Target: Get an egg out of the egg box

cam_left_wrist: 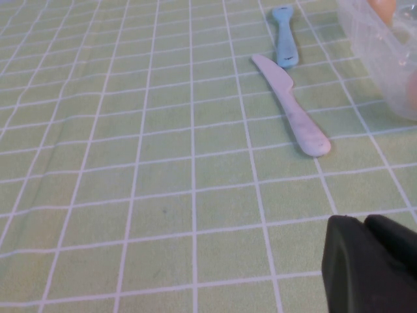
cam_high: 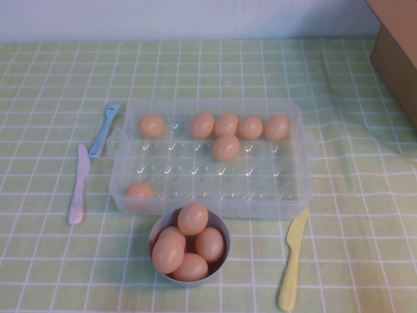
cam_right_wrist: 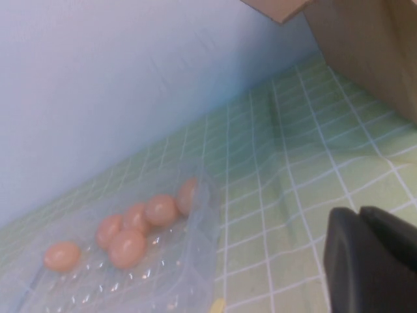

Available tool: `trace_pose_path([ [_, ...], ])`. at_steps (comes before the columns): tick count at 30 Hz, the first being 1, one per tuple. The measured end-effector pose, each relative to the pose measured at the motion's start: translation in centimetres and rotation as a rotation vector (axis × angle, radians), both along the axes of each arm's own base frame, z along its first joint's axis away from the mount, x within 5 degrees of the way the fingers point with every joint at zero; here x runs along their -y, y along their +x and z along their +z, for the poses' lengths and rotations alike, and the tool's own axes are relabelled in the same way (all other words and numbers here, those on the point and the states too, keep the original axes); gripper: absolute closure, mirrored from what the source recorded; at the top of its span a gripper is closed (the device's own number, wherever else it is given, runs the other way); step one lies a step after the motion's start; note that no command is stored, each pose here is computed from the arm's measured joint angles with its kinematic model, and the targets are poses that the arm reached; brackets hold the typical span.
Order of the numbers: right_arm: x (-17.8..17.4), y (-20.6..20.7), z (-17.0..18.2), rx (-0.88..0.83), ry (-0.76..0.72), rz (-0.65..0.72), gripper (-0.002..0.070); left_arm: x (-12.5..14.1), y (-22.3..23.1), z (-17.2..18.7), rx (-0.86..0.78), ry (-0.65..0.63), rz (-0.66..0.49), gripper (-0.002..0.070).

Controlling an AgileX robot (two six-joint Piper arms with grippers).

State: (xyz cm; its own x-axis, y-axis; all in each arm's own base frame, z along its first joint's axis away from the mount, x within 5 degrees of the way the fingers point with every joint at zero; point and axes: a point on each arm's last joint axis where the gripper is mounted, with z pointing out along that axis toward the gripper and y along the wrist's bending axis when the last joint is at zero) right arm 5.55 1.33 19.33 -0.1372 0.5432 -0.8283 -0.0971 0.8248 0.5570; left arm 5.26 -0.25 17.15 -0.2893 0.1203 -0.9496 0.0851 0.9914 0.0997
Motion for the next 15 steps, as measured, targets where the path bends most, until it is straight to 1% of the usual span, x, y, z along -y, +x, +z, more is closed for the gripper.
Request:
trace_pose_path([
  [6,0.0,0.0,0.1,0.009,0.041,-0.008,0.0694,0.0,0.0,0.0,0.000,0.000,0.000,0.0675],
  [11,0.0,0.0,0.3,0.013,0.114,-0.010,0.0694,0.0,0.0,0.0,0.000,0.000,0.000,0.0675],
  [13,0.0,0.0,0.3,0.008,0.127,-0.001,0.0694,0.0,0.0,0.0,0.000,0.000,0.000,0.0675],
  [15,-0.4,-0.2,1.3,0.008,0.124,0.036,0.0694,0.0,0.0,0.0,0.000,0.000,0.000,0.0675],
])
